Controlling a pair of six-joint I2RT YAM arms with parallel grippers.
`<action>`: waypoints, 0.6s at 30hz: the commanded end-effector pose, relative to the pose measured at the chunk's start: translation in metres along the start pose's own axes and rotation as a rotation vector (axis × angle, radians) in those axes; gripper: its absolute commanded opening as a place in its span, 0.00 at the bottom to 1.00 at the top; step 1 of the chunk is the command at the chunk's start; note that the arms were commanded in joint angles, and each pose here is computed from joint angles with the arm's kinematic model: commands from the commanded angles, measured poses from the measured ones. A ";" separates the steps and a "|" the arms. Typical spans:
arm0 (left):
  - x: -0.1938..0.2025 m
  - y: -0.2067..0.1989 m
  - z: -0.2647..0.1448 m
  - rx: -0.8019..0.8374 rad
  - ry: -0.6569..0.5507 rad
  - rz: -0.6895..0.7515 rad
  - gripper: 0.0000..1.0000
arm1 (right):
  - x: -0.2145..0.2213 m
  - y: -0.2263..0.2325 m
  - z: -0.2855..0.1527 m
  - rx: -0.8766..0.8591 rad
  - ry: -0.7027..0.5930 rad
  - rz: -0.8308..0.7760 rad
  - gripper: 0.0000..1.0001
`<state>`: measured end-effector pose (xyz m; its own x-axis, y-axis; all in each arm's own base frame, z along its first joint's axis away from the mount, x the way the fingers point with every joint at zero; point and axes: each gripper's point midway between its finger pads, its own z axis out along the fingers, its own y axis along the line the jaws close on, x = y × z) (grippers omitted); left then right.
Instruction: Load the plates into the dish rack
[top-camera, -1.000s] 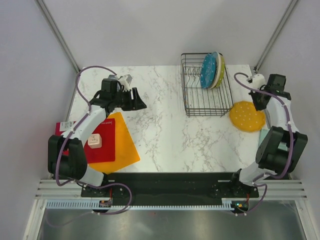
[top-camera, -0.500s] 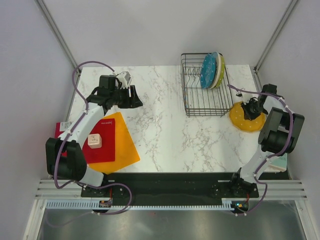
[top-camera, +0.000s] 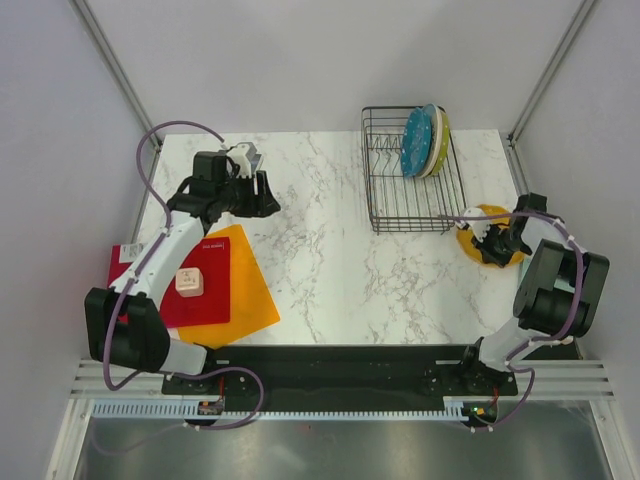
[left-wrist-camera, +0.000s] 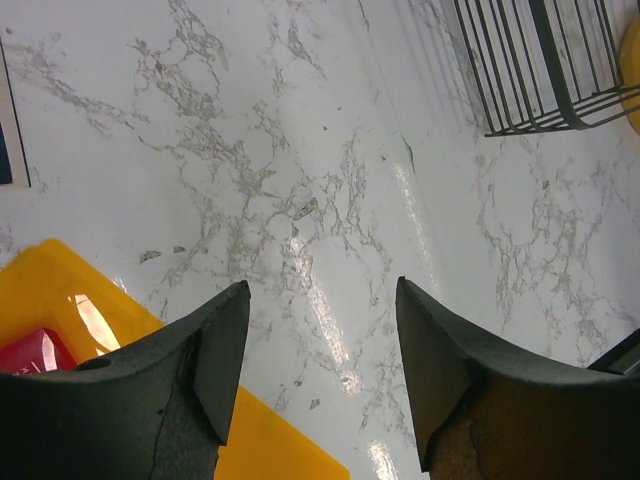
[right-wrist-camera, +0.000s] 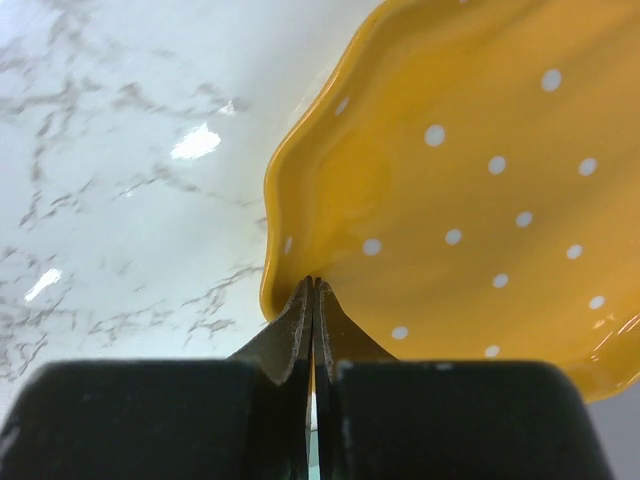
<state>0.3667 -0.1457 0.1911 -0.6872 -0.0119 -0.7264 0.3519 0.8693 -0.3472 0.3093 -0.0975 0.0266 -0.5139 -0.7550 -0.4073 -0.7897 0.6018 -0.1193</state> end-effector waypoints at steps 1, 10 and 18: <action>-0.004 0.004 -0.010 -0.021 -0.044 0.050 0.67 | 0.021 0.072 -0.003 -0.204 0.044 -0.045 0.02; 0.009 -0.001 -0.020 0.004 -0.049 0.031 0.67 | 0.013 0.121 -0.020 -0.277 0.057 -0.217 0.03; 0.022 0.004 -0.034 0.013 -0.063 -0.045 0.69 | -0.026 0.169 -0.023 -0.339 0.032 -0.386 0.04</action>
<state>0.3353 -0.1314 0.1813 -0.6908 -0.0305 -0.7225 0.3327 0.8737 -0.3549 0.2025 -0.0170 0.0332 -0.2291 -0.9166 -0.3276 -0.9680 0.2500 -0.0224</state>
